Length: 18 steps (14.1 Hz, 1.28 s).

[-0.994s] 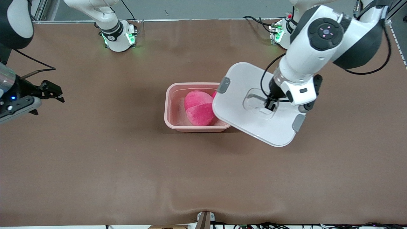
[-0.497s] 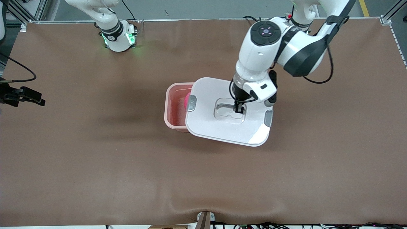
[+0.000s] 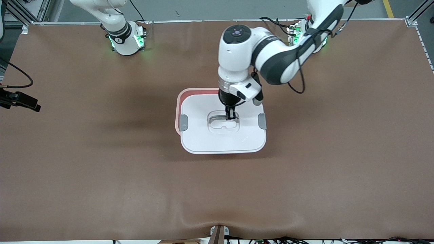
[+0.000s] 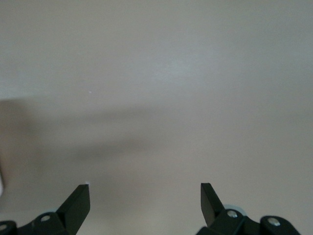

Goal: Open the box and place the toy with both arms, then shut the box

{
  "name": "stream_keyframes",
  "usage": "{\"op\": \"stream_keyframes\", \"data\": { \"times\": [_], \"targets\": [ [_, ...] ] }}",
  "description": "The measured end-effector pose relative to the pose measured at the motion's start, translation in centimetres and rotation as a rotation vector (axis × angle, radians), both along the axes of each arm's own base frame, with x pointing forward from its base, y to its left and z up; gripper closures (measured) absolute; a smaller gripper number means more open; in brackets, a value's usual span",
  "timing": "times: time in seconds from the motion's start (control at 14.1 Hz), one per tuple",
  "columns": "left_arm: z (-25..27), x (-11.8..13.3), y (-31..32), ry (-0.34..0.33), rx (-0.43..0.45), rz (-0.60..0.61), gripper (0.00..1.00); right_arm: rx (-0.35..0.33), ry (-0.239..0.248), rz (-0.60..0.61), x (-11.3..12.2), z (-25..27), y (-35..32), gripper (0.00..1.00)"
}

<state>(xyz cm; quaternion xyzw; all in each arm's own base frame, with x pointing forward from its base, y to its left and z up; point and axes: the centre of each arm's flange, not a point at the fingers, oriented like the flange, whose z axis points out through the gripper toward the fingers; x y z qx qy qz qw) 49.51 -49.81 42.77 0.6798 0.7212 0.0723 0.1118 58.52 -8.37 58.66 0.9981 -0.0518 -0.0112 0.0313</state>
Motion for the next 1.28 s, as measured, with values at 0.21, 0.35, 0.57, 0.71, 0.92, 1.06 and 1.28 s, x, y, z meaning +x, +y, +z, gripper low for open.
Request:
{"op": "stream_keyframes", "data": {
  "times": [0.21,0.35,0.57,0.71,0.92,1.06,1.28],
  "targets": [
    [-0.8,-2.0,-1.9,0.009,0.009,-0.04,0.93,0.013,-0.008,-0.018,-0.1,-0.1,-1.1,0.0],
    [-1.8,-3.2,-2.6,0.01,0.033,-0.059,0.93,0.05,-0.007,-0.021,0.0,-0.4,-0.8,0.0],
    [-3.4,-4.8,-3.4,-0.015,0.074,-0.083,0.93,0.093,-0.007,-0.025,0.0,-0.6,-0.3,0.0],
    [-3.7,-5.3,-3.6,-0.016,0.081,-0.093,0.93,0.104,0.004,-0.02,-0.1,-0.8,-0.2,0.0],
    [-4.4,-6.2,-4.0,-0.019,0.095,-0.099,0.93,0.106,0.008,-0.008,-0.1,-0.8,-0.1,0.0],
    [-4.9,-6.7,-4.3,-0.016,0.102,-0.106,0.93,0.106,0.009,-0.005,-0.1,-0.8,0.0,0.0],
    [-5.3,-7.2,-4.5,-0.022,0.11,-0.107,0.93,0.109,-0.002,0.012,-0.2,-0.4,-0.1,0.0]
  ]
}}
